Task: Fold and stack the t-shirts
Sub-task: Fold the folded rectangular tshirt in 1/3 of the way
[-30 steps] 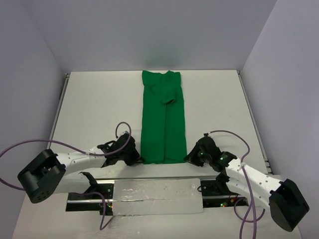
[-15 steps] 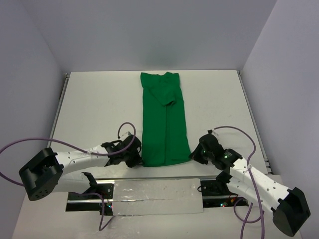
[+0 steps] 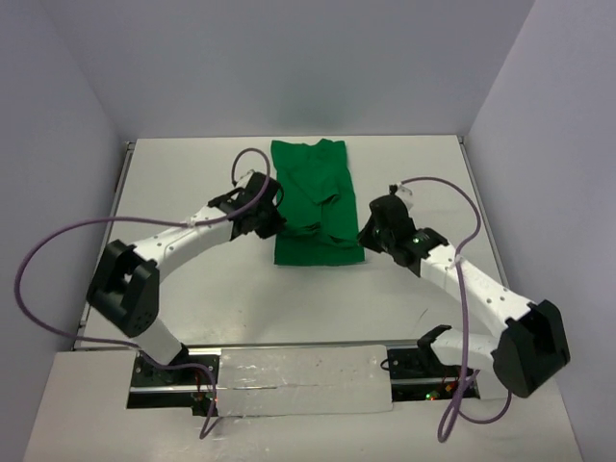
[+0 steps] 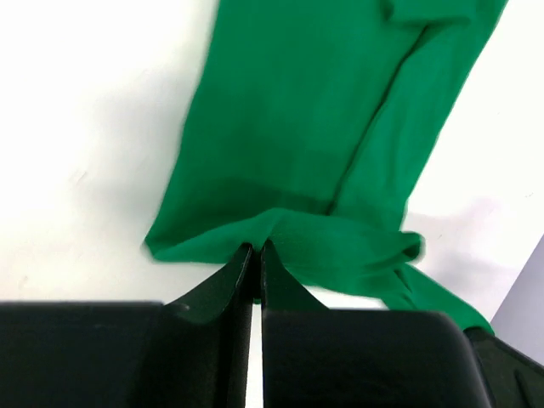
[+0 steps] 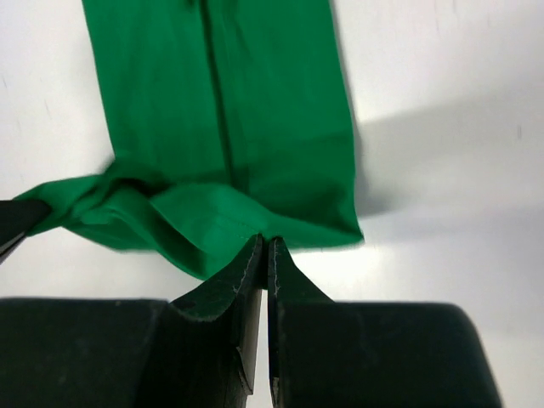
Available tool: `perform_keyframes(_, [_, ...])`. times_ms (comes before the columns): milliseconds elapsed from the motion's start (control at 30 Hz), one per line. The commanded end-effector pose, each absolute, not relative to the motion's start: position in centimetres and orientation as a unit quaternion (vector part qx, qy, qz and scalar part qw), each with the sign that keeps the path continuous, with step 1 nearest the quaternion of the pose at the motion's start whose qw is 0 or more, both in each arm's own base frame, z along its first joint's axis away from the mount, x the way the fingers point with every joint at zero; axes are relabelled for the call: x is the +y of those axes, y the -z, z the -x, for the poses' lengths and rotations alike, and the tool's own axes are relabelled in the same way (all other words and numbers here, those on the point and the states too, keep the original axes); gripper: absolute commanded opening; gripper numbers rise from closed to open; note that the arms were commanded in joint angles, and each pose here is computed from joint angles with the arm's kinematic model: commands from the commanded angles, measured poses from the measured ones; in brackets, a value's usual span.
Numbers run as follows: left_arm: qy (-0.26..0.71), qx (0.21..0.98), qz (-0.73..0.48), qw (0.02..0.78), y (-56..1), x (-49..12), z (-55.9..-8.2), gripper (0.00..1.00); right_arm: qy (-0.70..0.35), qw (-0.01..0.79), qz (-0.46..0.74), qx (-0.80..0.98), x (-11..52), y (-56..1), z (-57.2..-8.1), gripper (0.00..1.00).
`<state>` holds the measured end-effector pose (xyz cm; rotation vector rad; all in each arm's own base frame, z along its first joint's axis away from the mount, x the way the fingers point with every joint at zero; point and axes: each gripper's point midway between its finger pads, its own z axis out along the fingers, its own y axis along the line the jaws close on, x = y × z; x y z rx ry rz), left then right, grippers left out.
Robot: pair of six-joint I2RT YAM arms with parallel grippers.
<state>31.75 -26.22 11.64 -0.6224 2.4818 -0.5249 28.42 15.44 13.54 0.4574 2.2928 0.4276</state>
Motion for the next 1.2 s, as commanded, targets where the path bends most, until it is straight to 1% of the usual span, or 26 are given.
perform_keyframes(0, [0.203,0.915,0.194,0.288,-13.6,-28.0,-36.8,0.10,-0.171,0.426,-0.167,0.872,16.0,-16.8,-34.4,0.09])
perform_keyframes(100, [0.200,0.917,0.195,0.285,-12.7,-28.6,-39.4,0.10,-0.161,0.424,-0.164,0.876,16.1,-16.5,-37.1,0.09])
perform_keyframes(133, [0.193,0.919,0.199,0.279,-11.8,-28.3,-39.8,0.10,-0.160,0.423,-0.164,0.876,16.1,-16.5,-37.2,0.09])
perform_keyframes(167, [0.196,0.917,0.202,0.282,-12.1,-28.4,-40.5,0.10,-0.158,0.421,-0.166,0.878,16.1,-16.1,-38.2,0.09])
perform_keyframes(367, [0.191,0.914,0.225,0.279,-10.4,-26.9,-44.4,0.10,-0.162,0.392,-0.164,0.891,16.8,-13.5,-42.4,0.09])
perform_keyframes(400, [0.191,0.914,0.225,0.279,-10.1,-26.9,-45.0,0.11,-0.159,0.386,-0.164,0.894,16.9,-12.9,-43.0,0.11])
perform_keyframes(433, [0.193,0.915,0.222,0.276,-9.7,-27.0,-45.6,0.13,-0.160,0.386,-0.164,0.894,17.1,-12.8,-43.6,0.16])
perform_keyframes(500, [0.189,0.920,0.220,0.265,-8.4,-27.1,-46.3,0.21,-0.158,0.382,-0.167,0.895,17.4,-12.3,-44.8,0.26])
perform_keyframes(533, [0.186,0.920,0.218,0.267,-8.2,-27.2,-46.7,0.28,-0.156,0.380,-0.169,0.896,17.3,-12.1,-45.2,0.39])
perform_keyframes(567, [0.183,0.921,0.214,0.269,-8.0,-27.3,-47.2,0.43,-0.156,0.380,-0.172,0.895,17.3,-11.9,-45.8,0.60])
perform_keyframes(600, [0.180,0.922,0.211,0.270,-7.8,-27.4,-47.7,0.56,-0.155,0.380,-0.175,0.895,17.2,-11.6,-46.3,0.79])
perform_keyframes(633, [0.177,0.923,0.210,0.269,-7.8,-27.5,-47.9,0.64,-0.154,0.377,-0.176,0.896,17.1,-11.3,-46.4,0.80])
perform_keyframes(667, [0.169,0.923,0.208,0.276,-8.0,-27.3,-48.2,0.72,-0.155,0.380,-0.178,0.895,17.0,-11.9,-46.9,0.86])
perform_keyframes(700, [0.158,0.923,0.207,0.285,-8.5,-26.8,-48.5,0.80,-0.154,0.380,-0.178,0.894,16.7,-12.1,-47.1,0.89])
perform_keyframes(733, [0.159,0.922,0.207,0.287,-9.1,-26.7,-48.4,0.83,-0.155,0.383,-0.177,0.893,16.6,-12.4,-47.0,0.89])
perform_keyframes(800, [0.133,0.919,0.210,0.305,-9.8,-24.9,-47.6,0.86,-0.157,0.393,-0.176,0.889,16.0,-13.3,-46.2,0.90])
perform_keyframes(833, [0.143,0.913,0.211,0.318,-11.6,-24.9,-47.6,0.86,-0.157,0.394,-0.175,0.889,15.7,-13.5,-45.6,0.90])
perform_keyframes(867, [0.140,0.908,0.216,0.330,-12.8,-23.9,-46.4,0.86,-0.163,0.394,-0.172,0.888,15.5,-13.7,-44.2,0.90])
perform_keyframes(900, [0.127,0.913,0.219,0.318,-11.2,-23.4,-45.6,0.85,-0.171,0.408,-0.173,0.880,15.5,-15.1,-44.2,0.90])
perform_keyframes(933, [0.128,0.912,0.228,0.315,-11.2,-22.4,-43.7,0.84,-0.185,0.403,-0.172,0.879,15.5,-15.0,-42.5,0.89])
perform_keyframes(967, [0.136,0.913,0.227,0.310,-11.1,-22.5,-42.3,0.79,-0.194,0.398,-0.173,0.880,15.5,-14.6,-41.3,0.89])
perform_keyframes(1000, [0.155,0.907,0.234,0.315,-12.4,-22.5,-41.0,0.76,-0.203,0.375,-0.172,0.888,15.5,-12.2,-39.2,0.88])
perform_keyframes(1033, [0.162,0.908,0.230,0.311,-12.2,-22.6,-39.8,0.74,-0.215,0.367,-0.175,0.888,15.6,-11.5,-38.0,0.88])
perform_keyframes(1067, [0.171,0.913,0.222,0.298,-11.1,-22.9,-37.6,0.68,-0.232,0.365,-0.185,0.882,15.7,-11.6,-36.9,0.87])
perform_keyframes(1100, [0.181,0.916,0.220,0.282,-10.2,-23.4,-36.0,0.63,-0.242,0.341,-0.194,0.888,15.7,-9.6,-34.9,0.87])
perform_keyframes(1167, [0.206,0.917,0.231,0.252,-8.5,-24.5,-33.6,0.57,-0.270,0.319,-0.206,0.885,16.2,-7.9,-32.8,0.86])
